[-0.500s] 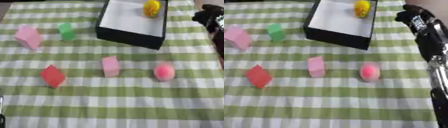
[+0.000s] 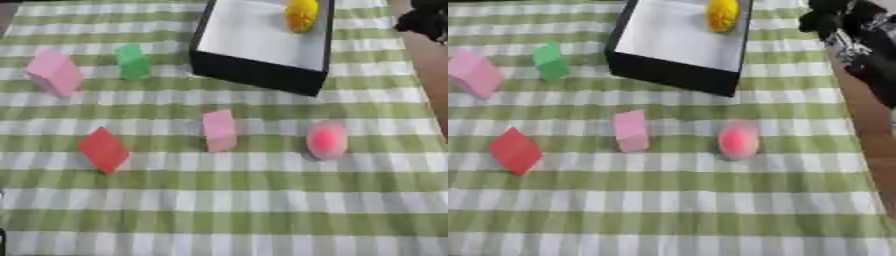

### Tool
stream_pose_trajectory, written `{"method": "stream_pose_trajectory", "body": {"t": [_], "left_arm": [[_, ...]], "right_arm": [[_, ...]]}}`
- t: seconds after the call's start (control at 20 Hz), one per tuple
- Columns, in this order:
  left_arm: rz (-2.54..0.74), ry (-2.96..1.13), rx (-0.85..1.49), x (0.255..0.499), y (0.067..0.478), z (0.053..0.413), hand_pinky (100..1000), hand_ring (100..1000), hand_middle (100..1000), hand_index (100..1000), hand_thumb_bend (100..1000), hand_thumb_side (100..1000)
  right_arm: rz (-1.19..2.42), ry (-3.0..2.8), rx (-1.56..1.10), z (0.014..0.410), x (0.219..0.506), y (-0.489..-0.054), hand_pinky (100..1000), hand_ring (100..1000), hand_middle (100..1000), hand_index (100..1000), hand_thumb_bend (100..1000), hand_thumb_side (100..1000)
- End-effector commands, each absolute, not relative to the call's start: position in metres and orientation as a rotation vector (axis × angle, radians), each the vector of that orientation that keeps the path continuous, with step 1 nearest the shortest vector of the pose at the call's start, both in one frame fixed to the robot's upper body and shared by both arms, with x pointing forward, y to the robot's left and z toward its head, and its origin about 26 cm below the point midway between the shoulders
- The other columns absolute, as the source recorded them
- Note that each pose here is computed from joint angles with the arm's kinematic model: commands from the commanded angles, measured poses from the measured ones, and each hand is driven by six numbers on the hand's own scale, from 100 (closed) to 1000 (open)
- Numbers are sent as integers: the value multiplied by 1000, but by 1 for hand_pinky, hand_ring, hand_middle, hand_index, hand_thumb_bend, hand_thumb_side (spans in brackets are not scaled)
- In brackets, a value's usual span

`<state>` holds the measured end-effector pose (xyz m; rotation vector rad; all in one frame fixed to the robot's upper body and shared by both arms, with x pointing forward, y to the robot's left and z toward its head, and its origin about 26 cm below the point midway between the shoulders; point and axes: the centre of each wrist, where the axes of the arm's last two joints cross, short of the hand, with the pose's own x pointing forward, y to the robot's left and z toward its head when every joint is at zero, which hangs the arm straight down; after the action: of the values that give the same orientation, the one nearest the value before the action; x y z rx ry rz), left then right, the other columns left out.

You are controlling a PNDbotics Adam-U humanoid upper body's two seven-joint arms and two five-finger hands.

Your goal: Pick up objects on the table and place them in the box.

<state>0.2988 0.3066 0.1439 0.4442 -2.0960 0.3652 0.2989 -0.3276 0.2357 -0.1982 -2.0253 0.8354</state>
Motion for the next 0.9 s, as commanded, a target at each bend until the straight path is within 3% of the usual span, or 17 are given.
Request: {"method": "stream_pose_trajectory", "body": {"t": [0.05,0.45,0.65,0.9], "left_arm": [[333,-2122,483,296,315,152,768,798,810,812,100,761],[326,-2114,499,294,318,151,767,799,810,812,100,762],[323,-2109,503,294,319,150,766,799,810,812,100,762],[316,-2106,500,294,319,149,763,799,810,812,100,763]], "right_arm": [[1012,-2002,-296,265,288,-329,942,809,740,848,100,510],[1368,-1881,-449,296,280,-335,917,814,760,862,100,344],[1528,-1774,-511,304,278,-335,905,815,768,868,100,327],[1687,-1605,-588,305,277,-334,894,814,773,876,100,384]]}}
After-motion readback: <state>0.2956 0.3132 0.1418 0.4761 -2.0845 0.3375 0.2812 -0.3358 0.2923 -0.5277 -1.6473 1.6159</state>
